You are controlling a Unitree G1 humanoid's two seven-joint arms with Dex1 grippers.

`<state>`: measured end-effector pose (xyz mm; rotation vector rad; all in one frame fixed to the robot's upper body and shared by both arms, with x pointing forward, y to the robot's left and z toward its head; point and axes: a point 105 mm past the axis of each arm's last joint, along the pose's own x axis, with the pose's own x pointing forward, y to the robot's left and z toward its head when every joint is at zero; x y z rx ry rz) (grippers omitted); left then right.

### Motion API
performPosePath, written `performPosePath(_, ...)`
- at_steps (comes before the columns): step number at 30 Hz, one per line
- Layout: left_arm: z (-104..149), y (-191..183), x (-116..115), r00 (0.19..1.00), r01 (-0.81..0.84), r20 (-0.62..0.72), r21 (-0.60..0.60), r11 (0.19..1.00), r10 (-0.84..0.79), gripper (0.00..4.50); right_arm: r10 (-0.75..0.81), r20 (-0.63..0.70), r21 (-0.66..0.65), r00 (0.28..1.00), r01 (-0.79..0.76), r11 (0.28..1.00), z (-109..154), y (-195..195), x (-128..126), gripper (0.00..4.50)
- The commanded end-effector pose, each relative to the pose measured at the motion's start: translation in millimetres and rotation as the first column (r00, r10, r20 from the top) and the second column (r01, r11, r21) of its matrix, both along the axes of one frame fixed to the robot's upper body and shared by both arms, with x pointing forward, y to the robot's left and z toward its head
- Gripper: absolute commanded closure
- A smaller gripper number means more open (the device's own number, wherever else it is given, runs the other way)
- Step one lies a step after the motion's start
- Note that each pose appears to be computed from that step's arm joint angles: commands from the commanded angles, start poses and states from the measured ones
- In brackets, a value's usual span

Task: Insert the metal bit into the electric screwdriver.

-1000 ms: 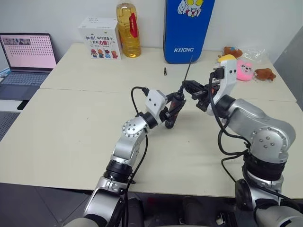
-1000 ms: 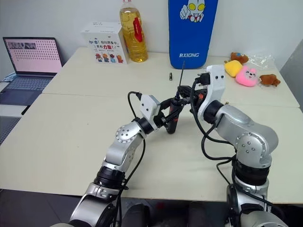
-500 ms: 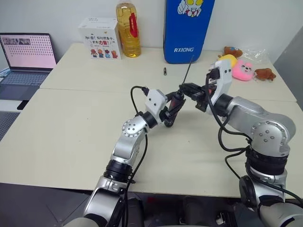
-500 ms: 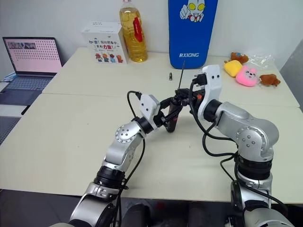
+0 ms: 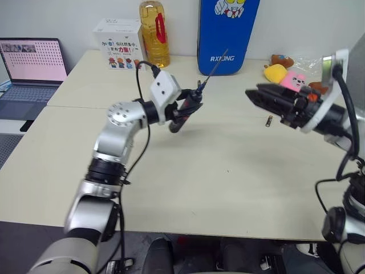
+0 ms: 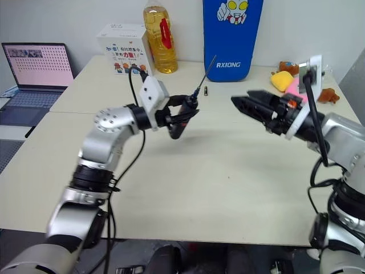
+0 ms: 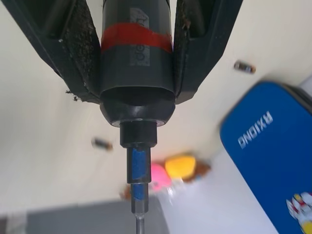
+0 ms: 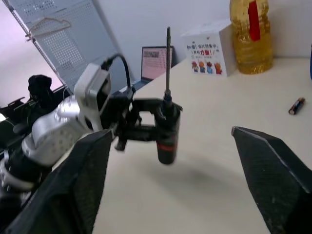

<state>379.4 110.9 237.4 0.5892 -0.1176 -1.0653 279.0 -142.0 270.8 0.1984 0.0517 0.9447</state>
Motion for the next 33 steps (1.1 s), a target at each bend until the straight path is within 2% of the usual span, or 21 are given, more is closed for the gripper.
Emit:
performPosePath(1, 3.1, 20.2, -11.3, 0.993, 0.115, -0.035, 0.226, 0.967, -0.11, 2.83, 0.096, 0.035, -0.118, 0.995, -0.091, 0.989, -18.0, 14.1, -27.1, 0.01)
performPosePath(5, -14.6, 44.2, -10.7, 0.984, 0.159, -0.135, 0.405, 0.901, -0.113, 2.83, 0.16, 0.013, -0.28, 0.987, -0.15, 0.948, -57.5, 24.3, -45.8, 0.01)
performPosePath(7, -22.2, 48.0, -8.7, 0.982, 0.17, -0.151, 0.443, 0.88, -0.114, 2.83, 0.183, 0.012, -0.315, 0.983, -0.17, 0.934, -68.1, 27.3, -50.7, 0.01)
performPosePath(8, -35.6, 43.7, -4.6, 0.981, 0.175, -0.16, 0.465, 0.868, -0.112, 2.83, 0.158, 0.032, -0.353, 0.987, -0.137, 0.925, -77.0, 27.6, -48.6, 0.01)
performPosePath(12, -84.0, 17.8, 6.1, 0.979, 0.194, -0.149, 0.515, 0.835, -0.136, 2.83, 0.136, 0.059, -0.408, 0.989, -0.101, 0.907, -97.4, 29.0, -45.2, 0.01)
performPosePath(16, -95.9, 0.2, 11.5, 0.978, 0.196, -0.155, 0.456, 0.868, -0.14, 2.83, 0.116, 0.09, -0.424, 0.989, -0.067, 0.903, -101.9, 26.6, -38.2, 0.01)
performPosePath(17, -98.3, -3.6, 11.8, 0.976, 0.203, -0.16, 0.444, 0.873, -0.146, 2.28, 0.111, 0.097, -0.425, 0.989, -0.059, 0.903, -101.8, 25.9, -36.1, 0.0)
performPosePath(19, -101.1, -8.4, 12.3, 0.975, 0.211, -0.159, 0.432, 0.877, -0.156, 1.86, 0.102, 0.11, -0.429, 0.989, -0.046, 0.902, -101.7, 24.5, -32.9, 0.0)
performPosePath(23, -88.5, -5.8, 14.5, 0.977, 0.195, -0.154, 0.372, 0.908, -0.147, 0.95, 0.084, 0.117, -0.434, 0.99, -0.026, 0.9, -100.9, 20.3, -27.5, 0.0)
performPosePath(27, -61.1, 12.0, 13.3, 0.981, 0.173, -0.137, 0.29, 0.941, -0.138, 0.11, 0.092, 0.103, -0.421, 0.99, -0.041, 0.906, -99.7, 19.1, -24.5, 0.0)
performPosePath(31, -38.7, 34.4, 7.8, 0.982, 0.136, -0.157, 0.199, 0.971, -0.105, 0.01, 0.112, 0.1, -0.436, 0.989, -0.057, 0.898, -99.1, 15.2, -19.3, 0.0)
performPosePath(33, -25.2, 59.9, -1.5, 0.973, 0.074, -0.226, 0.1, 0.992, -0.05, 0.01, 0.116, 0.092, -0.441, 0.989, -0.064, 0.895, -96.2, 7.1, -9.9, 0.0)
